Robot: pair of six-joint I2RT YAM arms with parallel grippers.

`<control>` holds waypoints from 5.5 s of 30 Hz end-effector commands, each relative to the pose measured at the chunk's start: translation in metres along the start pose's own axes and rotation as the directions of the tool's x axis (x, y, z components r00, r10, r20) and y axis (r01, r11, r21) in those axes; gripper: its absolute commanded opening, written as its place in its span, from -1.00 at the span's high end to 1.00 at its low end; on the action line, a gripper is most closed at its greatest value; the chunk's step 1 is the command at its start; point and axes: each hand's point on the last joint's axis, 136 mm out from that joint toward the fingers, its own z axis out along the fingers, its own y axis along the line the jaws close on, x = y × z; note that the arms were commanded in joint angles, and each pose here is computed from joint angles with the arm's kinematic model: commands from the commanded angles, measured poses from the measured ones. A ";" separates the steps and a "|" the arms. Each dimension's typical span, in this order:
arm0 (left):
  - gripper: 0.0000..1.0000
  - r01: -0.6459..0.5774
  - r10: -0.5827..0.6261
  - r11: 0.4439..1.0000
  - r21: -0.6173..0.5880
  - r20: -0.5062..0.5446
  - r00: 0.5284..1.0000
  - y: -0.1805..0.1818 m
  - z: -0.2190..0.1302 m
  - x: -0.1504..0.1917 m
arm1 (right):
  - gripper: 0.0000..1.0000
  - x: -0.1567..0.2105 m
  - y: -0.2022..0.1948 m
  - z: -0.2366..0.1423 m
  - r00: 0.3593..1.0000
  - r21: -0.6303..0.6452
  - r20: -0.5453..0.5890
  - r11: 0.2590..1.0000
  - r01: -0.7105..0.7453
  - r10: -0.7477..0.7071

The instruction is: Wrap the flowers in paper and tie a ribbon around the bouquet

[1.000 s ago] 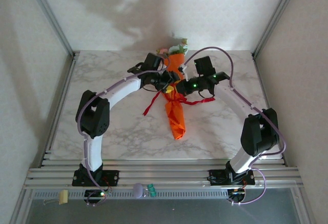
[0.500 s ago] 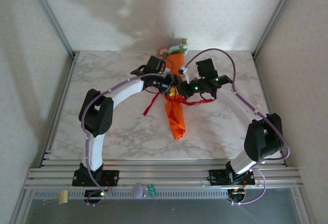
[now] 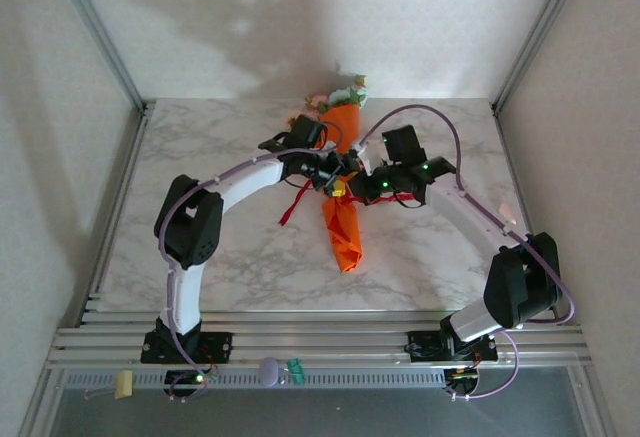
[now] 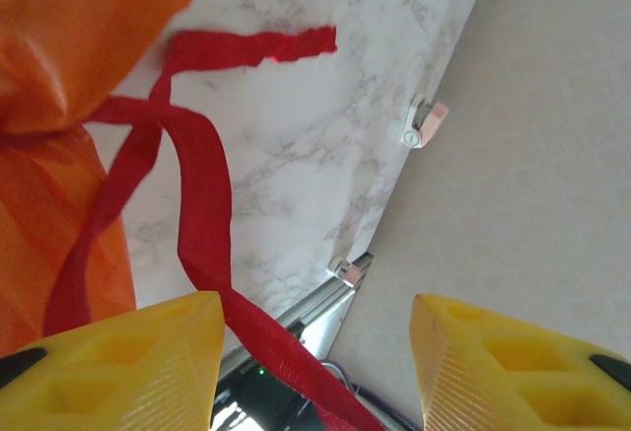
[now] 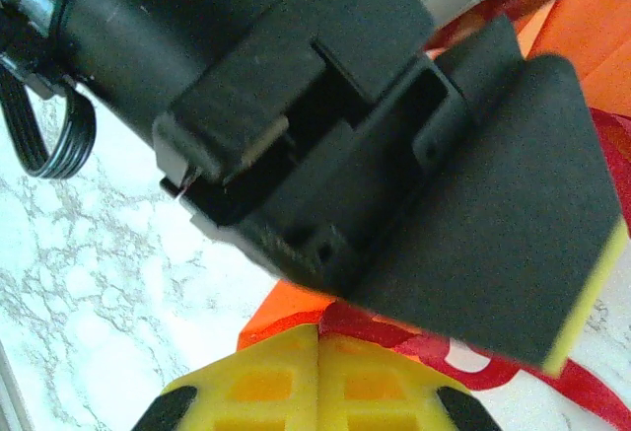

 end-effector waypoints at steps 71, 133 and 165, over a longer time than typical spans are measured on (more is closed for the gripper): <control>1.00 0.045 -0.067 0.995 0.091 0.258 0.964 -0.043 -0.080 -0.050 | 0.17 -0.028 -0.030 0.063 0.966 0.259 0.223 0.963 0.071 -0.131; 0.22 0.704 -0.781 0.612 0.360 0.417 0.465 0.056 -0.020 -0.105 | 1.00 -0.021 -0.033 0.037 0.949 0.029 0.280 0.987 -0.161 0.147; -0.18 0.646 -0.757 0.653 0.397 0.382 0.530 0.024 -0.038 -0.094 | 1.00 -0.035 -0.039 0.045 0.934 -0.053 0.235 0.963 -0.263 0.268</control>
